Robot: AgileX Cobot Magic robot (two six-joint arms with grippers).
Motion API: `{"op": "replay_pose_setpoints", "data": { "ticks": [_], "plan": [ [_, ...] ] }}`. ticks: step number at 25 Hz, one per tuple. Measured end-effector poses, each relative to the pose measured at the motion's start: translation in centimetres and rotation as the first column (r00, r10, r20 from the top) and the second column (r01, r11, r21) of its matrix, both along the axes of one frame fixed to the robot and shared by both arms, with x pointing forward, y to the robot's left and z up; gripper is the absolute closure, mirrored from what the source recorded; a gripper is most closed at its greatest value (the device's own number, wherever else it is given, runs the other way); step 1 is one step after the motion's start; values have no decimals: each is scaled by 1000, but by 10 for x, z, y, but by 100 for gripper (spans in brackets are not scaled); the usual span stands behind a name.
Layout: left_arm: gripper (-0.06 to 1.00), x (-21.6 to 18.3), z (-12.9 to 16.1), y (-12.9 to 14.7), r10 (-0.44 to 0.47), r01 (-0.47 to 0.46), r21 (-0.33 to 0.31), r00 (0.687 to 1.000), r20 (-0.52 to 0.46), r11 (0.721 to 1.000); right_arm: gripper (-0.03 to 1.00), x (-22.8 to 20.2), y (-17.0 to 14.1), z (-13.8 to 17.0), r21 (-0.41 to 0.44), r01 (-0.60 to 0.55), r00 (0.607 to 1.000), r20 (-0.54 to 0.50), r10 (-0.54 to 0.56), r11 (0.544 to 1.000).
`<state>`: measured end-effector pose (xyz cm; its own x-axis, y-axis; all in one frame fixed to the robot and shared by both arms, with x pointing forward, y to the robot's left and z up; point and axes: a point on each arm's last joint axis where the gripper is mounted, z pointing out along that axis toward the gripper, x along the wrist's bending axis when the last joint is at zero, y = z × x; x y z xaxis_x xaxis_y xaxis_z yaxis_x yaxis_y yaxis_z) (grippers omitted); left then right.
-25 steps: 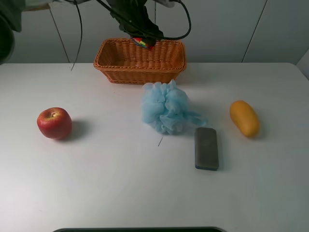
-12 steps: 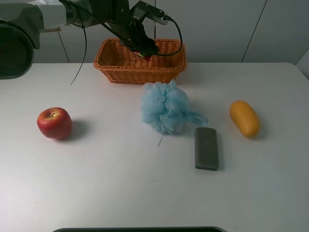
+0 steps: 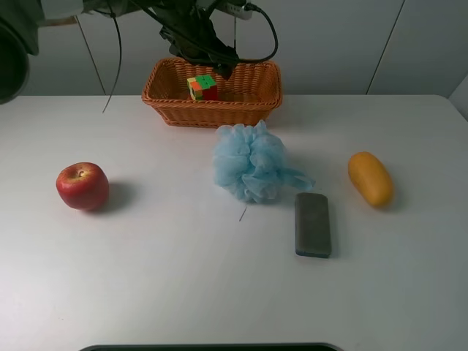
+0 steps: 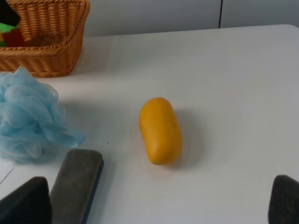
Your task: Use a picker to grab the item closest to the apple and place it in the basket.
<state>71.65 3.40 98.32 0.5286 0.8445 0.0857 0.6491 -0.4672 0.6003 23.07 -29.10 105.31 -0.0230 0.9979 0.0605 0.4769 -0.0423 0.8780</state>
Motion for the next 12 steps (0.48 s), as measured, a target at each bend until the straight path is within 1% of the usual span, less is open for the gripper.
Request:
{"op": "replay_pose_setpoints", "data": {
  "ticks": [3, 5, 6, 7, 12],
  "plan": [
    [21, -17, 35, 11, 32, -30, 29, 997, -67, 999, 27, 0, 0, 0, 0, 0, 1000, 0, 0, 1000],
    [21, -31, 57, 19, 50, -42, 65, 990, -129, 997, 27, 0, 0, 0, 0, 0, 1000, 0, 0, 1000],
    [21, -36, 66, 23, 56, -45, 75, 988, -142, 996, 27, 0, 0, 0, 0, 0, 1000, 0, 0, 1000],
    [21, -41, 76, 25, 57, -47, 76, 988, -144, 996, 27, 0, 0, 0, 0, 0, 1000, 0, 0, 1000],
    [21, -69, 118, 39, 53, -49, 35, 990, -132, 998, 27, 0, 0, 0, 0, 0, 1000, 0, 0, 1000]
  ]
}}
